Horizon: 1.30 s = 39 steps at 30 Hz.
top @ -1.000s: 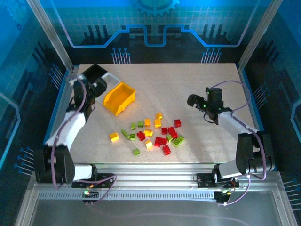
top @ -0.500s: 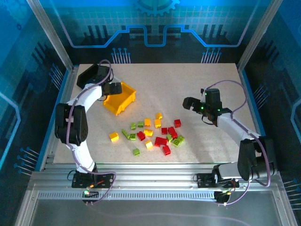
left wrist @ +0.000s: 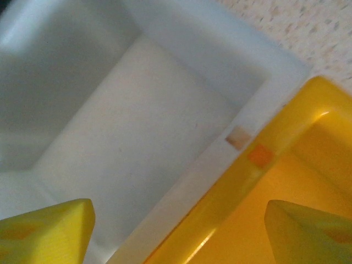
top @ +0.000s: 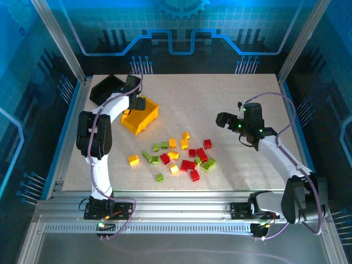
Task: Sort the legos into containers by color
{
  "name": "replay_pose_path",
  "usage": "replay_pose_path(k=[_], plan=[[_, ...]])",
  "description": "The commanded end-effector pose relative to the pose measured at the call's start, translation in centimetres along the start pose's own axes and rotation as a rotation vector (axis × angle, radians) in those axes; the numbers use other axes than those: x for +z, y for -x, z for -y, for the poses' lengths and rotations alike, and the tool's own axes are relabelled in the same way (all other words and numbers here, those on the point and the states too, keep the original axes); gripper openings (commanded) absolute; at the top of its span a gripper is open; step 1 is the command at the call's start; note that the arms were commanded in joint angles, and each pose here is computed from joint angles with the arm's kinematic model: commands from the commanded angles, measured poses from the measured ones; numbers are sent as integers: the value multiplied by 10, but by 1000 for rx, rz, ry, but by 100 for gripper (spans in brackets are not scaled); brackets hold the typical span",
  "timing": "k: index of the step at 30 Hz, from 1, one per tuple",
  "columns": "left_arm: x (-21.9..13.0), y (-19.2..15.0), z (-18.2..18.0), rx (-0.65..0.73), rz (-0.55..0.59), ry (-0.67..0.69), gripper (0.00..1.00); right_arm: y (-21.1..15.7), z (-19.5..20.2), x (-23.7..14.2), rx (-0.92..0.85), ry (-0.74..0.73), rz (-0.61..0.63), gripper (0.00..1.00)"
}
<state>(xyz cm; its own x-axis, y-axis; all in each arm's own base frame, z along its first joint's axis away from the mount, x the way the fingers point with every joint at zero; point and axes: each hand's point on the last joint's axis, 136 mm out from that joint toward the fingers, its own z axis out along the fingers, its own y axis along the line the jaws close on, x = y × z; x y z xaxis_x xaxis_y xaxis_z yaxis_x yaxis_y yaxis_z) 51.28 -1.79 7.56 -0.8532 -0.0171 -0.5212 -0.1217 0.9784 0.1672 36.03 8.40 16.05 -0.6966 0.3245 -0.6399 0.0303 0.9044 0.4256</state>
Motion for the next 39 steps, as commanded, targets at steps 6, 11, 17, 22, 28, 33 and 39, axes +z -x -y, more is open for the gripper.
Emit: replay_pose_path(k=[6,11,17,22,28,33,39], plan=[[-5,-6,18,44,-34,-18,59,7,-9,-12,-22,4,16,100],[-17,-4,51,27,-39,-106,49,5,-7,-9,-10,-5,3,100],[-20,-11,89,2,-97,-166,35,1,-2,-10,-12,-26,-1,100],[-33,-17,123,-27,-154,-205,21,-1,3,-11,-13,-44,4,100],[-47,-29,162,-44,-191,-239,4,-4,6,-9,-7,-51,-10,100],[-52,-36,183,-132,-231,-251,0,-5,8,-11,-10,-56,-7,100],[-61,-36,210,-147,-219,-213,0,-5,9,-15,-5,-53,4,100]])
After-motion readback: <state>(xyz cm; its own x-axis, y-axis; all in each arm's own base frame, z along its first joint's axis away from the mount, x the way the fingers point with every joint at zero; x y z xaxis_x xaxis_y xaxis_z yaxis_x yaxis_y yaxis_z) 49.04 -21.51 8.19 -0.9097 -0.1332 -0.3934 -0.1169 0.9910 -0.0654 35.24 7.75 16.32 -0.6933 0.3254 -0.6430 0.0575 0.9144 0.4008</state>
